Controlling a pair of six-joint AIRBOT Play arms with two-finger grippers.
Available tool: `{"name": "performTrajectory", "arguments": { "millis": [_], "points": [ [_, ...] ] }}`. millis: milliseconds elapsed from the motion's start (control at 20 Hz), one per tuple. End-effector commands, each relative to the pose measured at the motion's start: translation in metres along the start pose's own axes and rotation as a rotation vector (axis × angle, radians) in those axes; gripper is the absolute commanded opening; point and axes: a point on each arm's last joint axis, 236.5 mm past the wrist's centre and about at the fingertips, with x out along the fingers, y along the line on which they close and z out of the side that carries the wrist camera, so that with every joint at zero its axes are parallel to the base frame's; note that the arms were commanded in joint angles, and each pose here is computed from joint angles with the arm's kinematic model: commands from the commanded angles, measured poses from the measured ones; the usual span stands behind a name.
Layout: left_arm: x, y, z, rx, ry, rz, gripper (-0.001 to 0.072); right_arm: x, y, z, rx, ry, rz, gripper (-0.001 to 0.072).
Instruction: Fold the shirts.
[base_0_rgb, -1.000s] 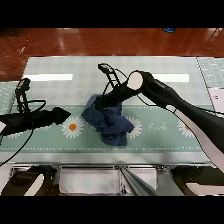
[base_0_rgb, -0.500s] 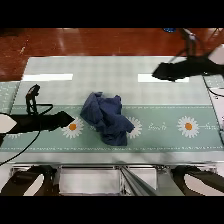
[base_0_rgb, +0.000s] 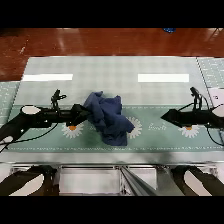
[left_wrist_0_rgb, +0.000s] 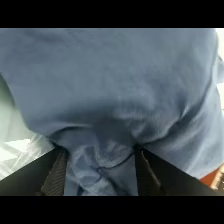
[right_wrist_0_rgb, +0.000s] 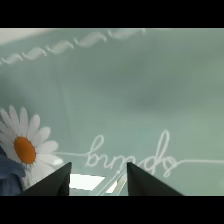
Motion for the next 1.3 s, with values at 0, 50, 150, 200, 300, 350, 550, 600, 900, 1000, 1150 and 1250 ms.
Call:
{"name": "performTrajectory", "arguments": {
  "millis": [0, 50, 150, 200, 300, 350, 550, 600, 900, 1000, 1150, 1250],
  "points": [
    [0.015, -0.009, 0.008, 0.018, 0.033, -0.071, 0.0506, 0.018, -0.006, -0.028, 0.051, 0.036, 0.032, 0.0409],
    [0.015, -0.014, 0.011, 0.049, 0.03, -0.078, 0.0451, 0.024, -0.003, -0.032, 0.044, 0.04, 0.033, 0.0409],
    [0.012, -0.026, 0.021, 0.085, 0.007, -0.091, 0.0072, 0.037, 0.012, -0.042, -0.004, 0.068, 0.045, 0.0409],
    [0.011, -0.033, 0.026, 0.116, -0.003, -0.1, 0.0018, 0.046, 0.023, -0.047, -0.028, 0.084, 0.059, 0.0409],
    [0.008, -0.045, 0.033, 0.147, -0.017, -0.115, 0.0018, 0.066, 0.041, -0.053, -0.049, 0.095, 0.079, 0.0409],
    [0.007, -0.049, 0.035, 0.156, -0.018, -0.122, 0.0018, 0.074, 0.049, -0.055, -0.041, 0.108, 0.093, 0.0409],
    [0.006, -0.053, 0.034, 0.169, -0.009, -0.128, 0.0018, 0.099, 0.085, -0.053, -0.049, 0.156, 0.166, 0.0409],
    [0.006, -0.052, 0.033, 0.172, -0.005, -0.125, 0.0018, 0.103, 0.088, -0.045, -0.071, 0.151, 0.16, 0.0409],
    [0.005, -0.054, 0.029, 0.173, 0.012, -0.133, 0.0018, 0.122, 0.132, 0.0, -0.133, 0.168, 0.206, 0.0409],
    [0.005, -0.054, 0.029, 0.173, 0.013, -0.133, 0.0018, 0.137, 0.151, -0.007, -0.168, 0.221, 0.224, 0.0409],
    [0.005, -0.054, 0.027, 0.173, 0.02, -0.137, 0.0018, 0.154, 0.183, -0.02, -0.243, 0.277, 0.254, 0.0409],
    [0.005, -0.055, 0.026, 0.174, 0.023, -0.138, 0.0018, 0.161, 0.2, -0.023, -0.276, 0.287, 0.267, 0.0408]
  ]
}}
